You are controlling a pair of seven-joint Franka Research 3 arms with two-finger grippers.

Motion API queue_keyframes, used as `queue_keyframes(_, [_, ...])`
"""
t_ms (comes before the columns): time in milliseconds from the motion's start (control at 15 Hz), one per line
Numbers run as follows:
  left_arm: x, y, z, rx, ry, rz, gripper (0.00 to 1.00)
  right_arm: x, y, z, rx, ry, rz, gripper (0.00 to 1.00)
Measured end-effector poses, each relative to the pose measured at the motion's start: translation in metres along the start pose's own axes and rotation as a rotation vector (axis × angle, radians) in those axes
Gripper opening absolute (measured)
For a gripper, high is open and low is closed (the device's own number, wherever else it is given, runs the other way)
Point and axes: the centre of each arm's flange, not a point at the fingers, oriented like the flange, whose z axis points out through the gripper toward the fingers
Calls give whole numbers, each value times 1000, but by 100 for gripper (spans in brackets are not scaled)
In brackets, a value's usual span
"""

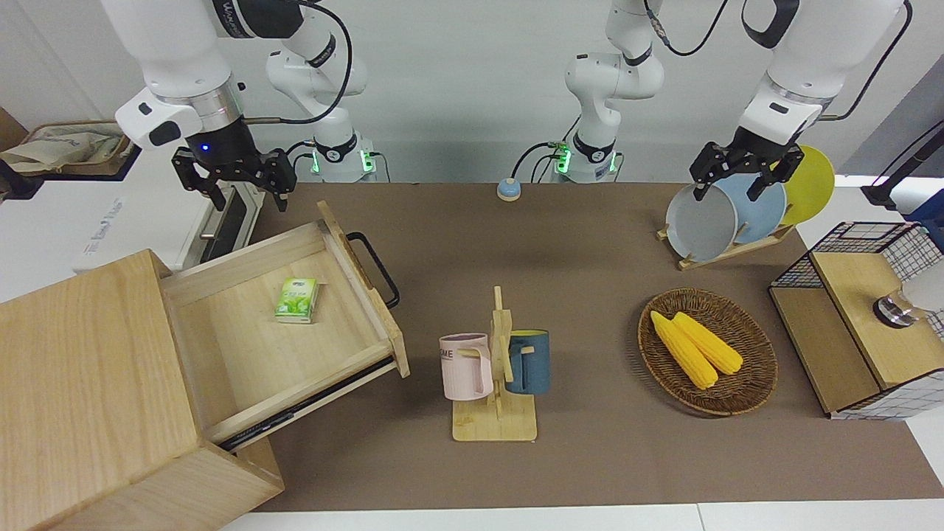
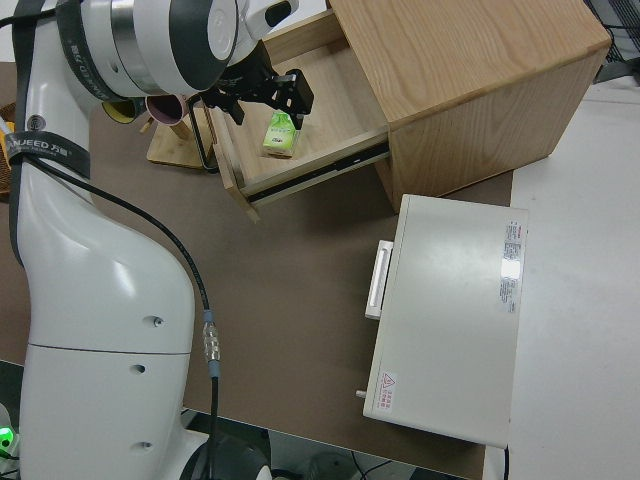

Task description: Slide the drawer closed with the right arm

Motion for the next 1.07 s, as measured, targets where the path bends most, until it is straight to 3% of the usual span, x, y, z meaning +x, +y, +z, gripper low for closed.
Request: queue_keyframes(1067, [0,0,0,0,0,0,99,1,-5,-1,-12,12,-12,99])
